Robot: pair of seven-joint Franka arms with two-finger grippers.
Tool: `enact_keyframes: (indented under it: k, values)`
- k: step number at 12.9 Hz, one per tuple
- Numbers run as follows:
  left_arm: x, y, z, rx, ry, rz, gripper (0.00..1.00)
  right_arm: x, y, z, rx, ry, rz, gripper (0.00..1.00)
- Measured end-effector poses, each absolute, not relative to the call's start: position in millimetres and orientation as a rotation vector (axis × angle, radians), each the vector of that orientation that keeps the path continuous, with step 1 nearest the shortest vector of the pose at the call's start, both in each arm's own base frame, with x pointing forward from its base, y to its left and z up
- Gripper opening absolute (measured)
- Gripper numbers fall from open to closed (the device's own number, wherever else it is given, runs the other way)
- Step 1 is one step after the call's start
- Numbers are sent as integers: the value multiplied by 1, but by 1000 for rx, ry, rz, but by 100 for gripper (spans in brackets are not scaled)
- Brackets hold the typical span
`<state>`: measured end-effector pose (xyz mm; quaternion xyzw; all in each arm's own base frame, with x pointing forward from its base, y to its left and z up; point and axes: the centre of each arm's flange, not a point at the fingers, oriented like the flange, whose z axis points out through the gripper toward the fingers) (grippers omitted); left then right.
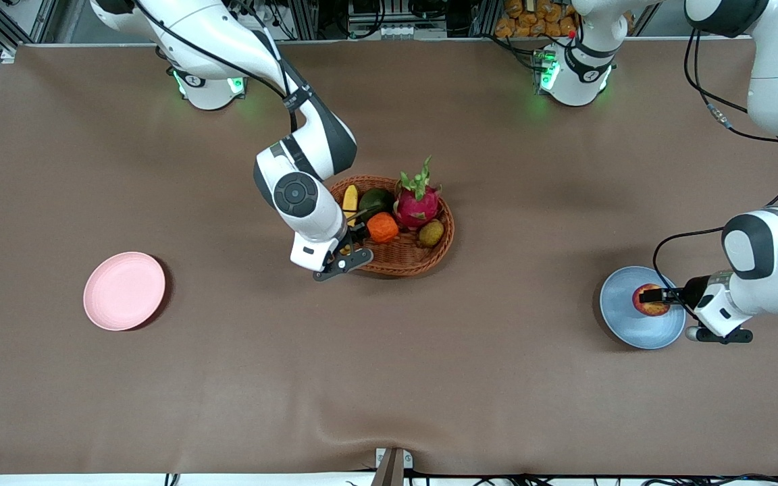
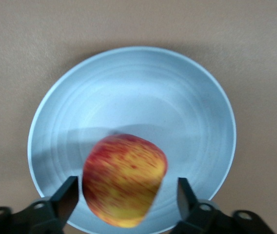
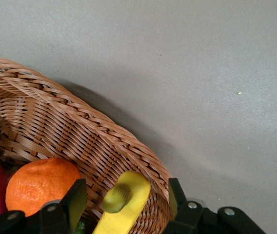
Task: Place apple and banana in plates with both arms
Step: 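Open the left gripper to release the apple onto the blue plate, then grasp the yellow banana with the right gripper while the left gripper withdraws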
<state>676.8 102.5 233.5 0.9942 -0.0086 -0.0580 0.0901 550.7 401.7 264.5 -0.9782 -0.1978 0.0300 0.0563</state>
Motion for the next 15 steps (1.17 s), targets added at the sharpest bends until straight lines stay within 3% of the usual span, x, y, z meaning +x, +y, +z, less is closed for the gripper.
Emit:
enact_keyframes:
  k: [1, 3, 5, 9, 12, 15]
  values:
    - [680, 102, 244, 2960, -30, -146, 100, 551, 402, 265, -2968, -600, 91, 74]
    - [683, 99, 288, 2969, -48, -100, 100, 551, 402, 265, -2968, -599, 92, 53]
    - [678, 90, 349, 2976, -42, -82, 100, 549, 401, 263, -2972, -599, 112, 48]
    - [656, 38, 456, 3056, 65, -49, 100, 547, 400, 261, -2979, -595, 147, 48]
    - [637, -21, 501, 3122, 186, -41, 100, 546, 400, 261, -2983, -578, 150, 48]
    - [624, -28, 537, 3138, 215, -45, 100, 545, 406, 264, -2982, -572, 143, 48]
